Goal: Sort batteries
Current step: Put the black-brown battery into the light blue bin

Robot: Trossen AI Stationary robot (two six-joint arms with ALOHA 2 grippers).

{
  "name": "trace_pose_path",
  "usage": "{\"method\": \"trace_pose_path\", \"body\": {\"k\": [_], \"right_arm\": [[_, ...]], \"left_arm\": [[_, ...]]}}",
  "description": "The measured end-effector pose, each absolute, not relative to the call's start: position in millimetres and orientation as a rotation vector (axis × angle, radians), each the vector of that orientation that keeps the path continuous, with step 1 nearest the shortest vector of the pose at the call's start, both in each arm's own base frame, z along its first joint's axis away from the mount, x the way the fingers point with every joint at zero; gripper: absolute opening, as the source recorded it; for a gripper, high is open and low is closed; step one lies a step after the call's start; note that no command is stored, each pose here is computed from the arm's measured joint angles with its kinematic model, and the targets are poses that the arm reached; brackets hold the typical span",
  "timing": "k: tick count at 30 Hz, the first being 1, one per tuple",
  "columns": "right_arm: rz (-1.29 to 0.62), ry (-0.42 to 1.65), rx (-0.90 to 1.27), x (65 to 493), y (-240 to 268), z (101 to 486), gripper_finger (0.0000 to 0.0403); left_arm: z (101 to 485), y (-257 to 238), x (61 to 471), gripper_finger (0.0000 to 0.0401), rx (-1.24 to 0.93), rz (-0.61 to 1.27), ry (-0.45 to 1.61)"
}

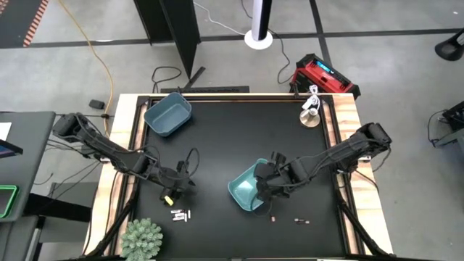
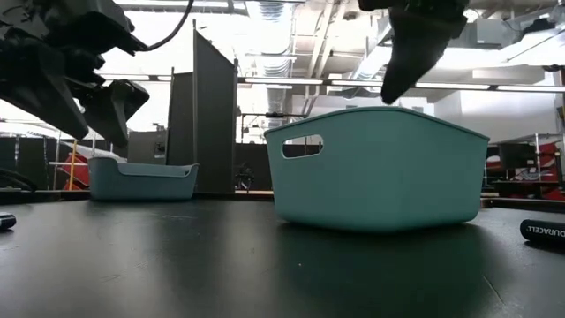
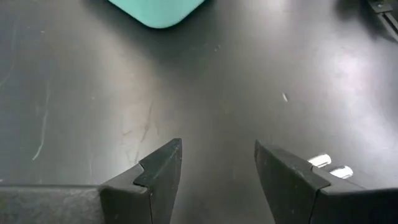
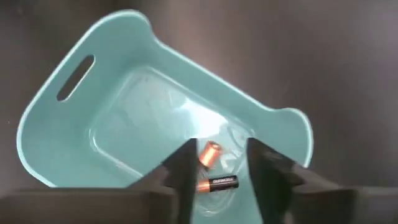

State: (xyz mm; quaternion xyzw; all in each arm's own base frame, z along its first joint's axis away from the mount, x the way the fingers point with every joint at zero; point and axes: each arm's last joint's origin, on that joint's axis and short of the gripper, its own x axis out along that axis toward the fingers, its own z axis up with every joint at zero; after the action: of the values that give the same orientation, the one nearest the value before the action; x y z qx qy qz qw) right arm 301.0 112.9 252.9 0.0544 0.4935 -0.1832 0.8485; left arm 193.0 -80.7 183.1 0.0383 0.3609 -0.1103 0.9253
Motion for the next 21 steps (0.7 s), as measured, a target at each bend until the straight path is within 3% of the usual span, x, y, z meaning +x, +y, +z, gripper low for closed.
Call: {"method": "trace_pose_path", "body": {"k": [4, 7, 13, 21], "right_arm": [[-0.373, 1.040, 0.107, 300, 117, 252, 0.0234], [-0.377, 1.024, 0.094, 297, 120, 255, 0.0258], [-0.374, 1.013, 0.092, 296, 122, 258, 0.0257], [-0.378, 1.009, 0.096, 296, 122, 258, 0.0254]], "left_arm": [[183, -83, 192, 0.0199, 0.083, -0.238, 0.741], [183, -86, 191, 0.0199, 0.080, -0.253, 0.742], [186, -92, 191, 0.0206, 0.013, -0.261, 0.713], [186, -104, 184, 0.0251, 0.007, -0.297, 0.716]]}}
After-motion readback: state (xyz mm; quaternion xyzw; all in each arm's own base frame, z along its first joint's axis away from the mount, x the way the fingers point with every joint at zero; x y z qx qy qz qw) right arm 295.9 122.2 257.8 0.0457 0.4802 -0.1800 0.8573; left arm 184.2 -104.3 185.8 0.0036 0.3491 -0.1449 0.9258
